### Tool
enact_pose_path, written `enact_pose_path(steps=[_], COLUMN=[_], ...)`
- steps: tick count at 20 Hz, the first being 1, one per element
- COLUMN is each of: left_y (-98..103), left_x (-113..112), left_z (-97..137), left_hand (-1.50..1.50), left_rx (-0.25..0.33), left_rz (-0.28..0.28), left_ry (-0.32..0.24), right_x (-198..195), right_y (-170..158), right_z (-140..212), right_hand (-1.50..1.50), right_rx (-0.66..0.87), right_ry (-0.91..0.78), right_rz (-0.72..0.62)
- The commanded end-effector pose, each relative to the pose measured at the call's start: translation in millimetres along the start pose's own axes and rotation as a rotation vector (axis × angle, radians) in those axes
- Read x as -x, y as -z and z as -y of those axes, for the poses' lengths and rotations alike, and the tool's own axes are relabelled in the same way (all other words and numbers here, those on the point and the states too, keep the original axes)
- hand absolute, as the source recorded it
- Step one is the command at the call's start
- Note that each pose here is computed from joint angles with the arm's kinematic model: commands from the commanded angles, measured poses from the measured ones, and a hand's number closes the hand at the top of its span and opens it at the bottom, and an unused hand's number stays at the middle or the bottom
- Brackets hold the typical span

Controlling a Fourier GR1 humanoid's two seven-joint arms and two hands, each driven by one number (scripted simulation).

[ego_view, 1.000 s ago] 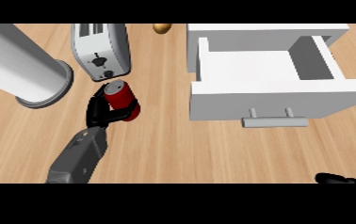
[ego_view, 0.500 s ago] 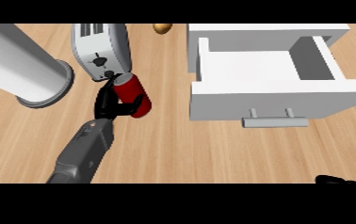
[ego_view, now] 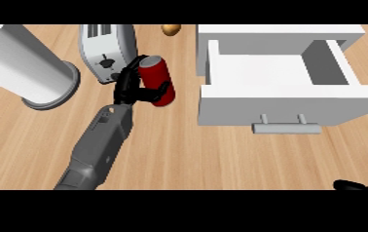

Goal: Pick up the can, place it into the drawer and close the drawer

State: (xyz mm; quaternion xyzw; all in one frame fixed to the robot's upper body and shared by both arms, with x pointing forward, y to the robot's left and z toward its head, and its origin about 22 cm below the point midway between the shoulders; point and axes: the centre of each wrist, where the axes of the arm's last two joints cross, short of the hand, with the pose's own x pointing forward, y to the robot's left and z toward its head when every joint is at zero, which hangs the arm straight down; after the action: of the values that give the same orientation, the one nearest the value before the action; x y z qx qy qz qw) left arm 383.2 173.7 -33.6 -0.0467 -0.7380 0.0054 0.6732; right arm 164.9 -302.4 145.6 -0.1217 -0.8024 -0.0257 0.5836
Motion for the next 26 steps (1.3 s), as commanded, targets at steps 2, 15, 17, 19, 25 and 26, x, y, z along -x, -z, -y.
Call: enact_pose_path(steps=[2, 15, 17, 19, 25, 26], left_y=[20, 42, 47, 58, 72, 68], left_x=[-44, -188, -202, -211, -254, -247], left_z=[32, 121, 129, 129, 164, 167], left_hand=[1.5, 1.5, 1.5, 1.5, 1.5, 1.5], left_rx=[0.071, 0.13, 0.144, 0.134, 0.158, 0.148], left_rz=[0.026, 0.056, 0.058, 0.07, 0.044, 0.046], left_ry=[0.016, 0.013, 0.065, 0.065, 0.089, 0.098], right_x=[-5, -1, -1, -6, -15, -12], right_y=[-4, 18, 9, 5, 13, 4], right_z=[-6, -14, 0, 1, -2, -9], right_hand=[-1.5, -1.5, -1.5, -1.5, -1.5, -1.5], right_rx=[0.004, 0.003, 0.007, 0.021, 0.028, 0.005], right_ry=[-0.003, -0.013, -0.012, 0.007, -0.008, 0.006], right_rz=[-0.002, 0.008, -0.004, -0.008, 0.001, 0.001])
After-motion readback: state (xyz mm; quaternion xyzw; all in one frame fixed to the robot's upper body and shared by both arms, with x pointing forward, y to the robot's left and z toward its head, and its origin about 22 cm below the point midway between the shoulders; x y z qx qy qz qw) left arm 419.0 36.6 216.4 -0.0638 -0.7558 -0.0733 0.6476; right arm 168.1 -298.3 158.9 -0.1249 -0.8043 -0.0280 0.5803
